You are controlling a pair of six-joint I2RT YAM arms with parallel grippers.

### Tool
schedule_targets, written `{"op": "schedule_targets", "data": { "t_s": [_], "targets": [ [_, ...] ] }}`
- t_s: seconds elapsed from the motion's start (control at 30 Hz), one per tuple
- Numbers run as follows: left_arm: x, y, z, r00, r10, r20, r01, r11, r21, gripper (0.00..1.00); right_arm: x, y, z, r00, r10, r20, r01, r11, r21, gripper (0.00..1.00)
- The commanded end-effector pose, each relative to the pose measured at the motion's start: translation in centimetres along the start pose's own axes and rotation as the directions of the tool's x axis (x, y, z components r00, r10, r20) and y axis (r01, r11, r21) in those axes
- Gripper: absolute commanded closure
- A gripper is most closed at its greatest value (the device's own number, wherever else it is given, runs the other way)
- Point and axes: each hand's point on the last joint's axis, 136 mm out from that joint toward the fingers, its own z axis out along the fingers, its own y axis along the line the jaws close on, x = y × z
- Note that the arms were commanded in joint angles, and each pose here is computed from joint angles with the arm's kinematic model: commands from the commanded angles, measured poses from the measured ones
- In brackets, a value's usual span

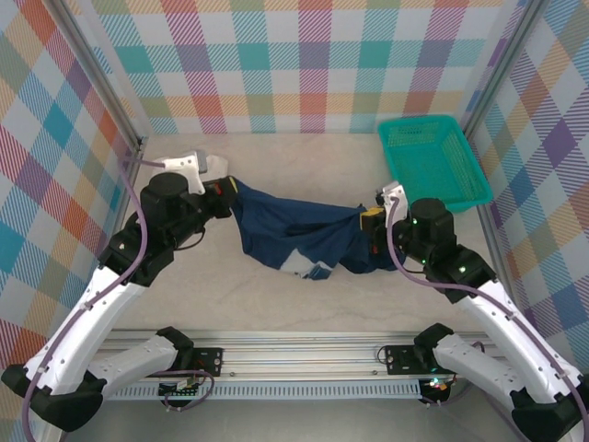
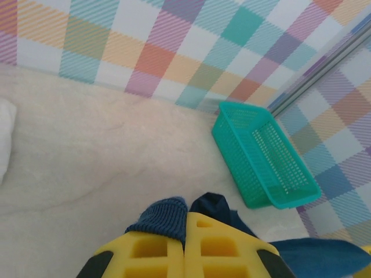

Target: Fold the inside-out t-shirt

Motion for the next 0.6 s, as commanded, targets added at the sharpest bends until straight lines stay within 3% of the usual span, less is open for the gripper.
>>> {"op": "schedule_targets", "data": {
  "t_s": [0.0, 0.13, 0.2, 0.3, 0.43, 0.57],
  "targets": [
    [5.6, 3.1, 3.1, 0.985, -0.032, -0.167, 0.017, 0.995, -0.094, 1.00, 7.1, -1.9, 3.1, 0.959, 0.108, -0.263, -0.087, 0.992, 0.089, 0.98],
    [9.5, 4.3, 5.6, 0.962, -0.062, -0.266, 0.033, 0.993, -0.111, 1.00, 11.1, -3.0, 6.9, 0.900, 0.131, -0.415, -0.076, 0.986, 0.147, 0.74],
    [10.2, 4.6, 6.3, 0.956, -0.061, -0.287, 0.029, 0.993, -0.117, 1.00, 11.0, -2.0, 8.2, 0.918, 0.032, -0.395, 0.010, 0.995, 0.104, 0.63],
    [10.5, 5.1, 6.7, 0.955, -0.050, -0.291, 0.010, 0.991, -0.137, 1.00, 10.3, 1.7, 9.5, 0.939, -0.142, -0.312, 0.129, 0.990, -0.063, 0.52],
    [10.4, 5.6, 6.8, 0.957, -0.041, -0.286, -0.002, 0.989, -0.151, 1.00, 10.1, 6.5, 10.2, 0.907, -0.370, -0.202, 0.322, 0.917, -0.236, 0.47],
    [10.3, 5.6, 6.9, 0.958, -0.041, -0.283, -0.003, 0.988, -0.151, 1.00, 10.2, 10.1, 11.2, 0.851, -0.510, -0.130, 0.447, 0.831, -0.330, 0.47]
  ]
}}
